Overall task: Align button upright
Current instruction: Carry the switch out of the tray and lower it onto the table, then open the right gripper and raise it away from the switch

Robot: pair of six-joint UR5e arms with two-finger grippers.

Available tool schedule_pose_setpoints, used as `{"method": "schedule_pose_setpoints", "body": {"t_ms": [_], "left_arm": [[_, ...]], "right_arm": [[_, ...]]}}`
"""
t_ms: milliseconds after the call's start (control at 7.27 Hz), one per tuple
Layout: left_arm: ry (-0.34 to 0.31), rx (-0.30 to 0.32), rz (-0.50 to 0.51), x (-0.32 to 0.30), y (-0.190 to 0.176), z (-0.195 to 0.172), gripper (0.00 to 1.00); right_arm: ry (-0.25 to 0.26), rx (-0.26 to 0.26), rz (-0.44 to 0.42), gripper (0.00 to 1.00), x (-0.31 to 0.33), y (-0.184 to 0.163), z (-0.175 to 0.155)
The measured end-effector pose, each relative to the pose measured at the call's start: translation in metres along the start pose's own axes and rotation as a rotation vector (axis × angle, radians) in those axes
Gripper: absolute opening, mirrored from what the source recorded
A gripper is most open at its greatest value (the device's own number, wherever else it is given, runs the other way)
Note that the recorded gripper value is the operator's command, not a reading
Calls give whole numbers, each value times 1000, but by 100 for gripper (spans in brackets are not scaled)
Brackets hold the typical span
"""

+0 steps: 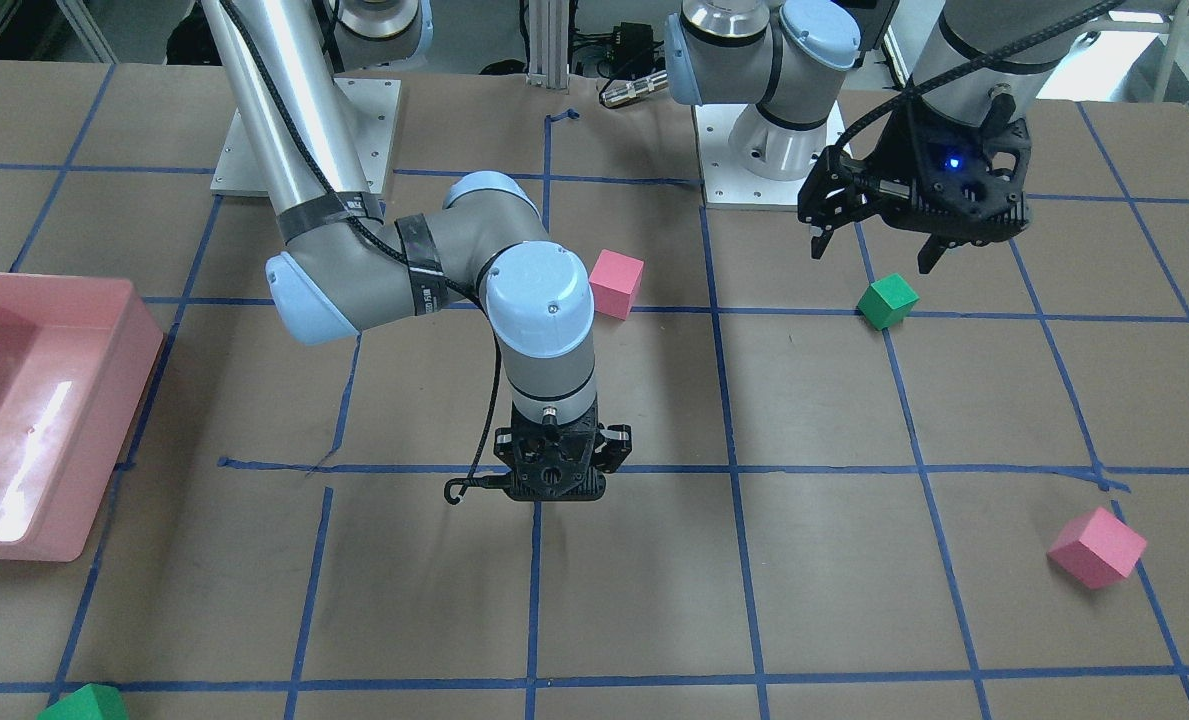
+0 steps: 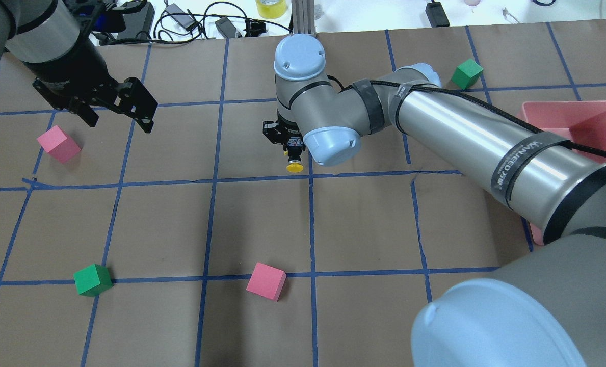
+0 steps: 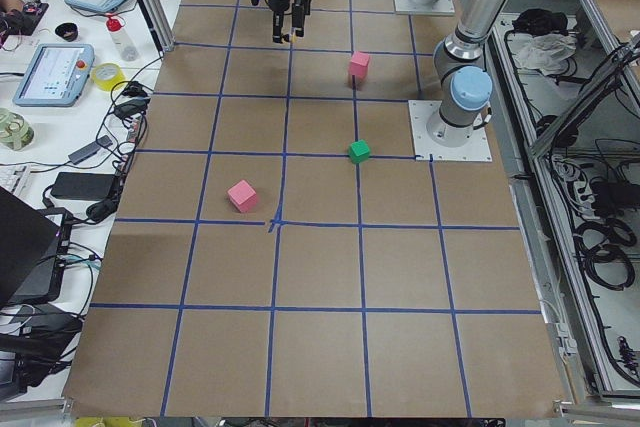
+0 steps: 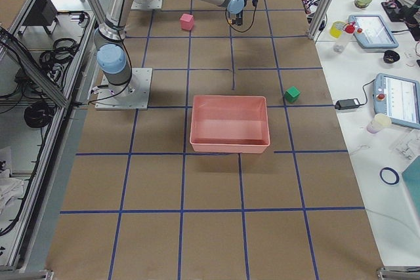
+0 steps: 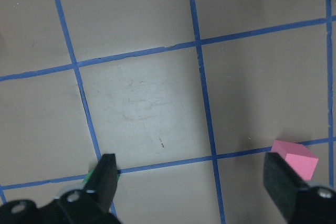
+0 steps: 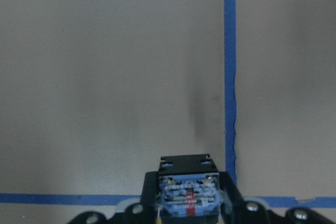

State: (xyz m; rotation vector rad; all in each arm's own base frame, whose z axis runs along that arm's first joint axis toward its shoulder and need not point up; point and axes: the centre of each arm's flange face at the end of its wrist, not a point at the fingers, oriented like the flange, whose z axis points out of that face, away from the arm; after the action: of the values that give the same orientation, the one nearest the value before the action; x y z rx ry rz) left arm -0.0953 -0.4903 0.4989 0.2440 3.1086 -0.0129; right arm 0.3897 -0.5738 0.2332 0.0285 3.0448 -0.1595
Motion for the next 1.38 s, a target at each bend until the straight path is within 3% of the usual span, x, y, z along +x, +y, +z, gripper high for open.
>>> {"method": "schedule_pose_setpoints", "body": {"t_ms": [825, 963, 1376], "left_arm": [[1, -3, 8, -1, 0, 1, 100], [1, -4, 26, -1, 0, 1, 100], [6, -8, 54, 1, -1, 7, 100]], "right_arm": [[37, -60, -61, 0, 10, 21, 38], [38, -62, -62, 5, 11, 22, 39], [41, -70, -62, 48, 12, 25, 42]]}}
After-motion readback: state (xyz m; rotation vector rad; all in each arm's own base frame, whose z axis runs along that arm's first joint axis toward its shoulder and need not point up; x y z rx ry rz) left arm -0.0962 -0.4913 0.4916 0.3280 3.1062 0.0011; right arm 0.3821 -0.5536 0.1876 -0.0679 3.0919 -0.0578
